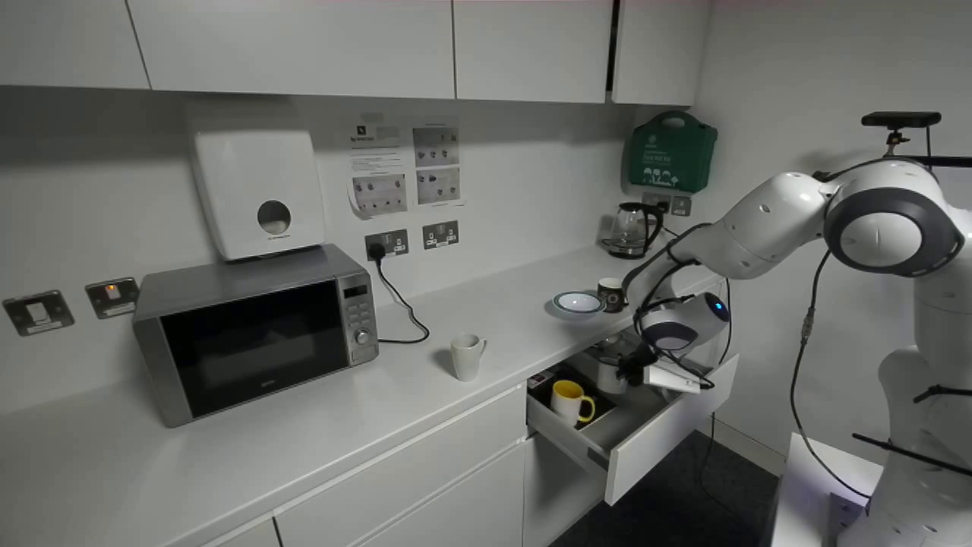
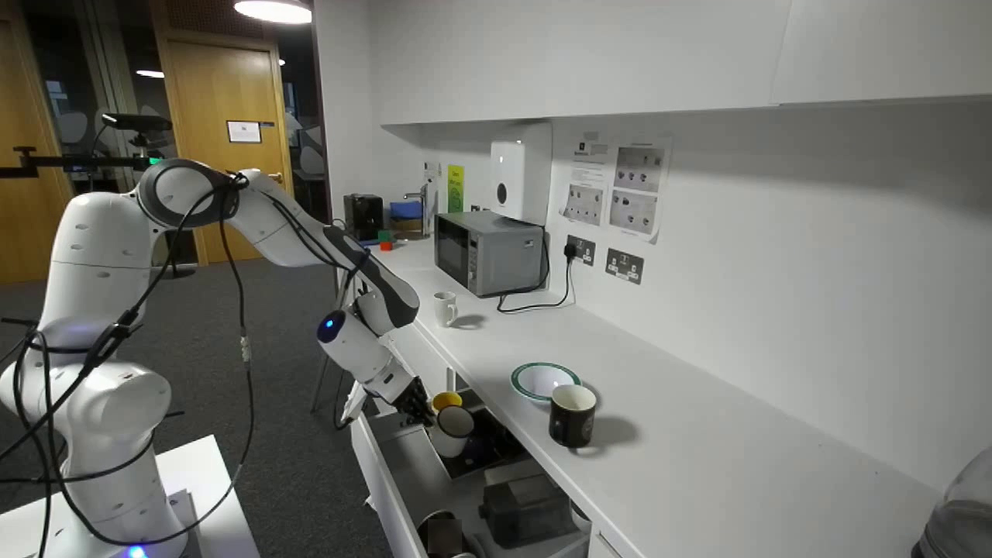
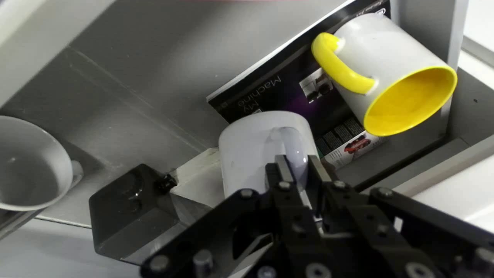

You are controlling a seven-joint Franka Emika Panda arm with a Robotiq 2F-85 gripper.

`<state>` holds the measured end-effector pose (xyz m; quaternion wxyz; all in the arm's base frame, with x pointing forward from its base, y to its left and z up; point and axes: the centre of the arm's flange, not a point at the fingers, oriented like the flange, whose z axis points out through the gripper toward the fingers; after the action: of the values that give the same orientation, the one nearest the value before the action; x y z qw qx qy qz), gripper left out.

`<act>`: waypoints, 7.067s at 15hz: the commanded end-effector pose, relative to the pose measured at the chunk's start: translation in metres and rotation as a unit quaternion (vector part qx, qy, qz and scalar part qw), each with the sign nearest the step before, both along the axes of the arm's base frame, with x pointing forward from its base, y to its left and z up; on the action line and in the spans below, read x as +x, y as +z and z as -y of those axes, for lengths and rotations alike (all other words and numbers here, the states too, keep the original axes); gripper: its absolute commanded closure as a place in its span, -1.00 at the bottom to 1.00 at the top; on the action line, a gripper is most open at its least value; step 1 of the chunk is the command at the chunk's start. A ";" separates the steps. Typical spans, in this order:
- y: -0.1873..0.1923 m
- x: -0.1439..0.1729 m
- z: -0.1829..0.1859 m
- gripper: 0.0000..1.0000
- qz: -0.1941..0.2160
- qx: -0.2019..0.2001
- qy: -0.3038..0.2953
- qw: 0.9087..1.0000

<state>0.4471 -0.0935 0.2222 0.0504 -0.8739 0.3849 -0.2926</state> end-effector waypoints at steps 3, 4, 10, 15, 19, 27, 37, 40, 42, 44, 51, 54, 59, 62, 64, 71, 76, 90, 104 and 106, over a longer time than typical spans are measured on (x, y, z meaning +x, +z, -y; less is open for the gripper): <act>0.004 0.012 -0.012 0.93 0.029 -0.026 0.011 0.999; 0.001 0.014 -0.012 0.93 0.026 -0.026 0.012 0.999; -0.023 0.014 -0.010 0.93 0.004 -0.036 0.017 0.999; -0.027 0.019 -0.010 0.93 0.009 -0.044 0.018 0.999; -0.021 0.028 -0.015 0.93 0.022 -0.055 0.012 0.998; -0.019 0.038 -0.018 0.93 0.034 -0.074 0.005 0.997; -0.030 0.039 -0.018 0.93 0.030 -0.086 0.002 0.996; -0.035 0.039 -0.020 0.93 0.032 -0.078 0.002 0.996; -0.039 0.039 -0.022 0.93 0.032 -0.070 0.003 0.997; -0.042 0.040 -0.024 0.93 0.033 -0.064 0.004 0.997; -0.058 0.038 -0.027 0.93 0.025 -0.046 0.001 0.999; -0.065 0.036 -0.029 0.93 0.020 -0.042 0.000 0.999; -0.070 0.036 -0.030 0.93 0.017 -0.043 0.000 0.999; -0.070 0.036 -0.029 0.93 0.014 -0.045 -0.002 0.999; -0.070 0.036 -0.028 0.19 0.014 -0.045 -0.001 0.999; -0.067 0.037 -0.026 -0.83 0.013 -0.043 -0.003 0.999; -0.054 0.035 -0.018 -1.00 0.017 -0.045 -0.004 0.999; 0.008 0.021 0.028 -1.00 0.015 -0.081 0.026 0.996; 0.075 -0.039 0.087 -1.00 -0.075 -0.134 0.158 0.975; 0.081 -0.047 0.090 -1.00 -0.080 -0.130 0.166 0.974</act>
<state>0.4193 -0.1855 0.2663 -0.0600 -0.9415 0.1999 -0.2648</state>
